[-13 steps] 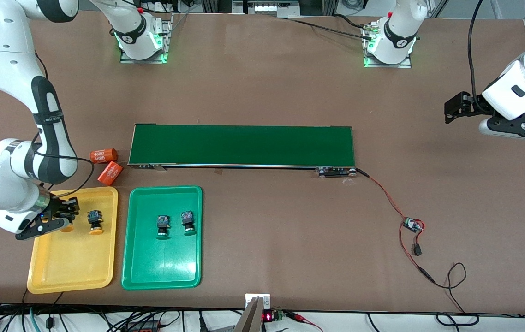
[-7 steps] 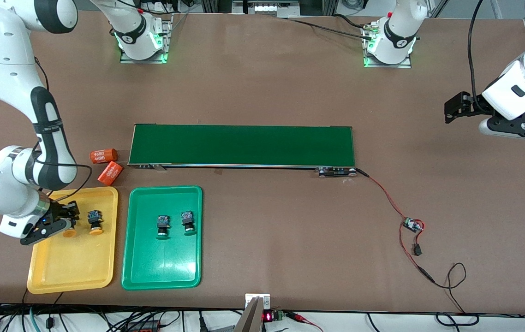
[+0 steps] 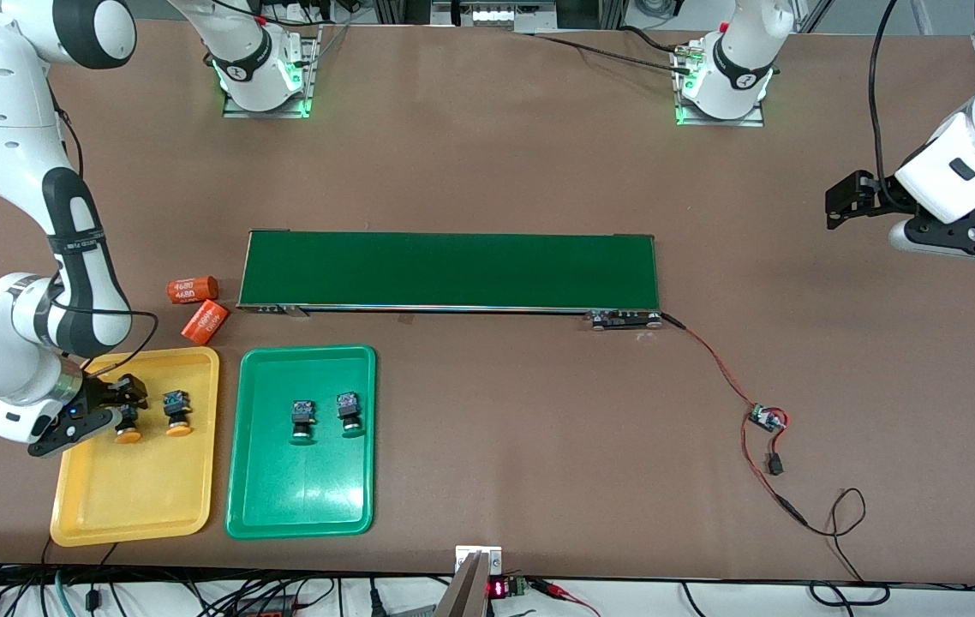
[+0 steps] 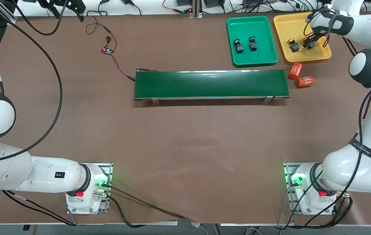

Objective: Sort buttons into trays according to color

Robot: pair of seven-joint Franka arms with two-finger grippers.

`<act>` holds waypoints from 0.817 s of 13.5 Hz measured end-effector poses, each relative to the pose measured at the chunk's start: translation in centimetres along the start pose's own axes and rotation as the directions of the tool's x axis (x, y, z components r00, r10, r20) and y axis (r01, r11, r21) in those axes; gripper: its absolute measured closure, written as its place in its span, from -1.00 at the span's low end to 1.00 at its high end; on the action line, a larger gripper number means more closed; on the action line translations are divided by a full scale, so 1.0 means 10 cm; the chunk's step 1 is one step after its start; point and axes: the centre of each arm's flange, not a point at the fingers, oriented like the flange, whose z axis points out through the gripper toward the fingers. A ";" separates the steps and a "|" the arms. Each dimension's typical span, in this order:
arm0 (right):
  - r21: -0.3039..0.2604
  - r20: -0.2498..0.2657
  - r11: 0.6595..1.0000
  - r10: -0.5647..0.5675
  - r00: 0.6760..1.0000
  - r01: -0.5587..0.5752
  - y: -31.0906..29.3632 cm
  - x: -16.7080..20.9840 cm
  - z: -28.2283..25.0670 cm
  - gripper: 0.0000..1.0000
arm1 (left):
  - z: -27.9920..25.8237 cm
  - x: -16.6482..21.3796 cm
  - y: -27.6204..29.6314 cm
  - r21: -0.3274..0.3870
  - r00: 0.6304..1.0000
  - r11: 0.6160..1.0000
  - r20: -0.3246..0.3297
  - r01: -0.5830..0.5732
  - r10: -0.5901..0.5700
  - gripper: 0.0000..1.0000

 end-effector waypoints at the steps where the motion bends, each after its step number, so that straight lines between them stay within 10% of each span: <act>1: 0.024 0.016 1.000 0.020 1.000 -0.020 -0.04 0.04 -0.13 -0.97 | 0.00 0.00 0.00 0.000 1.000 1.000 0.000 0.000 0.000 -1.00; 11: 0.092 0.159 0.942 0.305 0.939 -0.322 -1.94 0.52 -2.99 -1.00 | 0.00 0.00 0.00 0.000 1.000 1.000 -0.001 0.000 0.000 -1.00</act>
